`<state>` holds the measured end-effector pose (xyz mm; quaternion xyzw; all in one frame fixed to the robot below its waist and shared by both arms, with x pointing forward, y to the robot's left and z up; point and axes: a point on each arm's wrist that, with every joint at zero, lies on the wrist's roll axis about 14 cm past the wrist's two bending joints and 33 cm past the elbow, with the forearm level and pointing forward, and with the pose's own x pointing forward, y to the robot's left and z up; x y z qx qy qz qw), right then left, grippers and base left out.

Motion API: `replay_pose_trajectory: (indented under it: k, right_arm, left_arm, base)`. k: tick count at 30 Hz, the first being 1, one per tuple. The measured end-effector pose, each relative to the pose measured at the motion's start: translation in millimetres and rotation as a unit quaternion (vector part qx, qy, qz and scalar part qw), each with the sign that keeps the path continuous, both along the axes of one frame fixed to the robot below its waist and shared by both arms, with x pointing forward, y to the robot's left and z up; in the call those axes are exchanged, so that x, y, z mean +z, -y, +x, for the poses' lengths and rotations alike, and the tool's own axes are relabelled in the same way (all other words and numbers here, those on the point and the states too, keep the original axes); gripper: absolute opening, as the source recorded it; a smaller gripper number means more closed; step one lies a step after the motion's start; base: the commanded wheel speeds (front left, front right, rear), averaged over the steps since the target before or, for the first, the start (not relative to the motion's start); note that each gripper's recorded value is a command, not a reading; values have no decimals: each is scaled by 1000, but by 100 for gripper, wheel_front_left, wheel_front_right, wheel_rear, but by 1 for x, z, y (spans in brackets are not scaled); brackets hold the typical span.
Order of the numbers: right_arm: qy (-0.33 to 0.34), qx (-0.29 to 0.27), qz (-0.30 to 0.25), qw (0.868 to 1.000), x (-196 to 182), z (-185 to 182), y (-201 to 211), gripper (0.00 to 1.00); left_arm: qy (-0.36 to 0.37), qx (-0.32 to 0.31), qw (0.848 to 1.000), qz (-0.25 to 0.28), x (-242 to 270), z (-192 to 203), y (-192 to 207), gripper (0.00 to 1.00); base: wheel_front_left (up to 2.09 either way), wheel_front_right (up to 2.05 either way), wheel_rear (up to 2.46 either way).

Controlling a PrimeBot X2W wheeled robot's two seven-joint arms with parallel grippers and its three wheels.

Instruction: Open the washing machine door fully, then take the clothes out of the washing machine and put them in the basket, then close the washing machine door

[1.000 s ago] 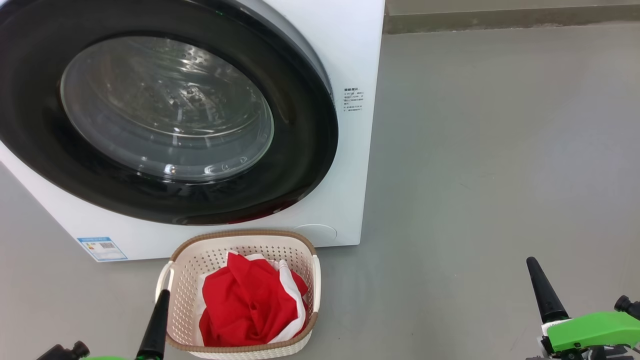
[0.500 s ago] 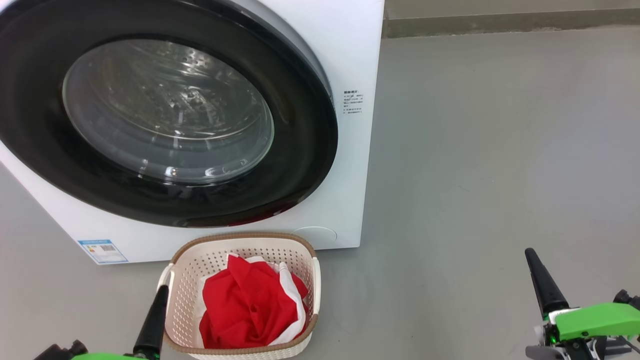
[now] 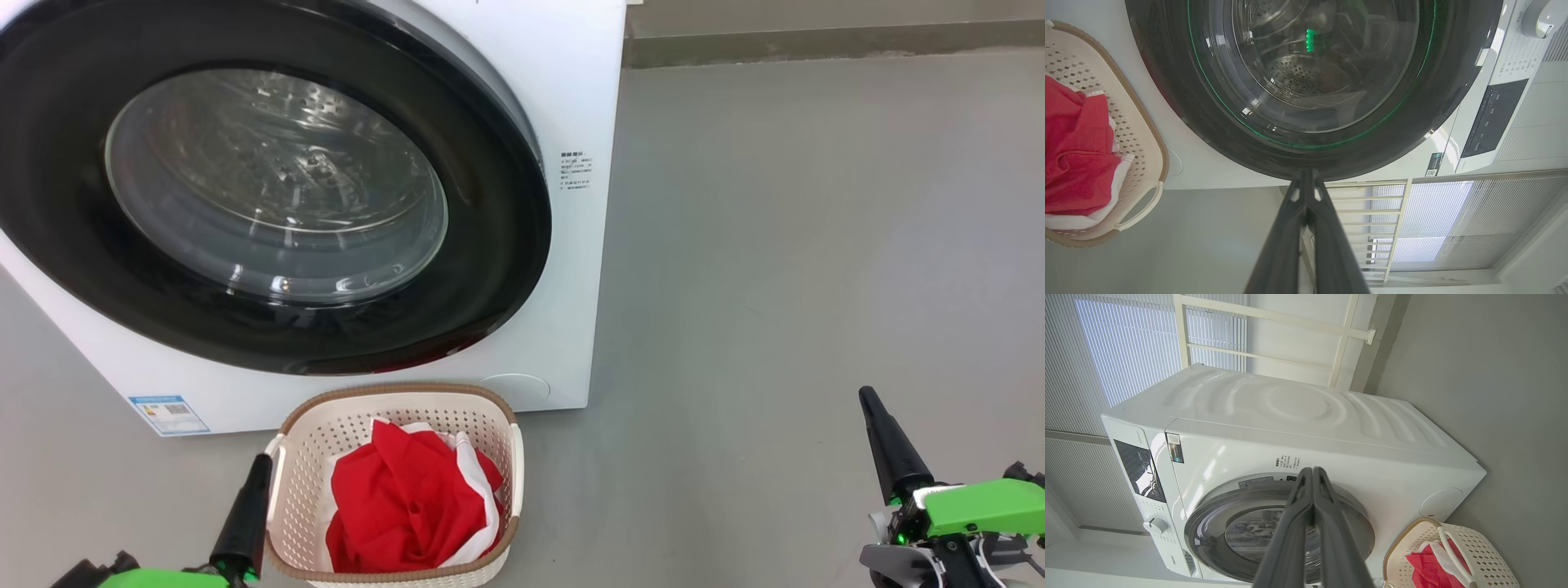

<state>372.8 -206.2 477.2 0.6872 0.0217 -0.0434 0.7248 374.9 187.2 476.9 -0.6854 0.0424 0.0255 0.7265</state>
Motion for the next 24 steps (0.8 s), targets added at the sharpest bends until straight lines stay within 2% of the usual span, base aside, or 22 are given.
replay_pose_trajectory:
  k: [6,24]
  right_arm:
    - [9,1,27,1000,5,2,0,0]
    - [12,0,31,999,7,4,0,0]
  left_arm:
    - [9,-2,1000,-28,6,3,1,0]
    - [9,-1,1000,-29,6,3,0,0]
  base:
    - [0,0,0]
    - [0,0,0]
